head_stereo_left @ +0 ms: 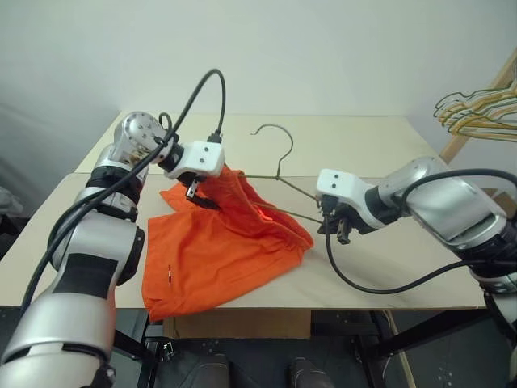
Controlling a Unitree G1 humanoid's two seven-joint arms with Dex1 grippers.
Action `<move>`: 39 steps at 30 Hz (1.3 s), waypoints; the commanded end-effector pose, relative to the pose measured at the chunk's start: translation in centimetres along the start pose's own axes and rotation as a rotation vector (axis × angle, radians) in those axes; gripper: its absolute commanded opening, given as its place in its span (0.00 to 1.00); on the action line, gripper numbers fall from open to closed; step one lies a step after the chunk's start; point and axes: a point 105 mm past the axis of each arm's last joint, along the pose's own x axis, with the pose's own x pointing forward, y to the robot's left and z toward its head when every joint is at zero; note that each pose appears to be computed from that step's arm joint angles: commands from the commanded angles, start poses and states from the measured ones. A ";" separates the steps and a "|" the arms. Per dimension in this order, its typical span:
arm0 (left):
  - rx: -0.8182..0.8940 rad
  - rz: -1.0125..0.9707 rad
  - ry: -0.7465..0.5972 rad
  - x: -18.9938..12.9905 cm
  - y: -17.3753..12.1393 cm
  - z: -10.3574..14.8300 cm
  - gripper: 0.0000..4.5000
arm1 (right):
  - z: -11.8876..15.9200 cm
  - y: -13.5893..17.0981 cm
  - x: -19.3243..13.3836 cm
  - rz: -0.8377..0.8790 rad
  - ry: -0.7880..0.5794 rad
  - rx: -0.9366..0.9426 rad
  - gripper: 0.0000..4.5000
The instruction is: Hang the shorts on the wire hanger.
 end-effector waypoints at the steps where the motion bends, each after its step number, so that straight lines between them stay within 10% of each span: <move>1: 0.053 0.028 0.030 -0.9 1.0 0.7 0.74 | 0.7 -0.6 -1.1 -0.034 -0.005 -0.018 0.00; 11: 0.016 0.061 -0.009 -0.4 1.2 0.8 0.01 | 1.0 -0.7 -1.4 -0.028 -0.009 0.002 0.00; 19: -0.055 0.107 -0.081 -0.3 1.7 1.2 0.01 | 0.6 -1.1 -1.3 -0.116 -0.074 -0.054 0.00; 31: -0.150 0.053 -0.152 0.1 1.0 1.2 0.00 | -5.5 -2.8 -7.6 -0.364 -0.102 0.223 0.97; 39: -0.232 -0.044 -0.138 0.6 -0.1 0.6 0.00 | -9.7 -0.7 -10.1 -0.444 -0.230 0.289 0.99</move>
